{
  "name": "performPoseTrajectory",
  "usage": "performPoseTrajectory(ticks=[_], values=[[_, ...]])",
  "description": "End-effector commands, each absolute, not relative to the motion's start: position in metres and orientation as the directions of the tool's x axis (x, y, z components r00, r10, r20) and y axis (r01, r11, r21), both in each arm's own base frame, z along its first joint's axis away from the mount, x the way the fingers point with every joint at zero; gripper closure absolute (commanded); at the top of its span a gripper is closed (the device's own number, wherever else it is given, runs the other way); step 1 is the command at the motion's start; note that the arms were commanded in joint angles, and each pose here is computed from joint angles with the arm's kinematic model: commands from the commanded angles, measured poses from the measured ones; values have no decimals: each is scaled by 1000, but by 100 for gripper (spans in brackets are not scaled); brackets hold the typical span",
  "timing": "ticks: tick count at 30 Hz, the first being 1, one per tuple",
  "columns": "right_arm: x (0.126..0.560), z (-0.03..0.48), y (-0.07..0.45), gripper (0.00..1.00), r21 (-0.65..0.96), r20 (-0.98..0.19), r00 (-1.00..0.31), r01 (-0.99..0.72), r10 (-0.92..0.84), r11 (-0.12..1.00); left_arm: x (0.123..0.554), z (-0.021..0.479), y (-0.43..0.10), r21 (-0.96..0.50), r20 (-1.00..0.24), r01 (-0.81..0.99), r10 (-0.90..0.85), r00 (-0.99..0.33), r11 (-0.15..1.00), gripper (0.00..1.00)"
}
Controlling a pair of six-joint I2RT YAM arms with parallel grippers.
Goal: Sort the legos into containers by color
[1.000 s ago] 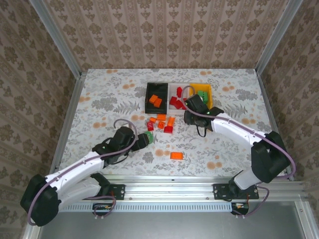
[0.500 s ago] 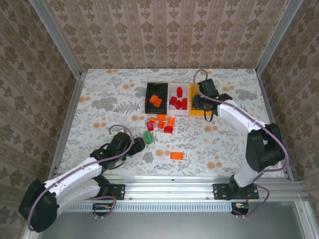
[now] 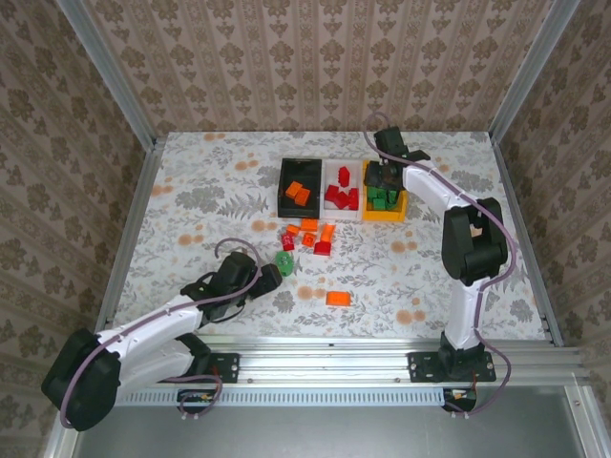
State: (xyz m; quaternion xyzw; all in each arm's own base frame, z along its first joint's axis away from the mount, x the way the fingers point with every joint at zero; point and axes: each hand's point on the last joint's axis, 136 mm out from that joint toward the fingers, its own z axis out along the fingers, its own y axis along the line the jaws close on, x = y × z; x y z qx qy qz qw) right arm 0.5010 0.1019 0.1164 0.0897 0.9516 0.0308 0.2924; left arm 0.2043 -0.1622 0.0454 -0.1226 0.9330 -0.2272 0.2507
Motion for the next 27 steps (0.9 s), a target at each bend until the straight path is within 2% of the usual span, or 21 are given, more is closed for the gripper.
performPoseTrajectory(ticks=[1, 3, 7, 12, 19, 27], values=[[505, 132, 90, 37, 69, -571, -800, 178, 186, 982, 207, 52, -164, -509, -420, -112, -360, -833, 853, 1], [503, 140, 88, 33, 61, -583, -791, 185, 186, 981, 208, 53, -164, -512, -423, -111, -362, -831, 852, 1], [482, 165, 103, 34, 94, -634, -754, 145, 171, 985, 210, 56, -165, -513, -432, -101, -359, -828, 852, 1], [417, 179, 156, 38, 49, -684, -729, -14, 24, 999, 214, 56, -159, -484, -453, -110, -357, -817, 868, 1], [332, 147, 199, 38, -6, -613, -767, -237, -190, 972, 222, 66, -153, -459, -481, -101, -343, -807, 883, 1], [287, 104, 219, 36, 48, -529, -817, -296, -228, 954, 230, 70, -156, -472, -479, -98, -349, -805, 876, 2]])
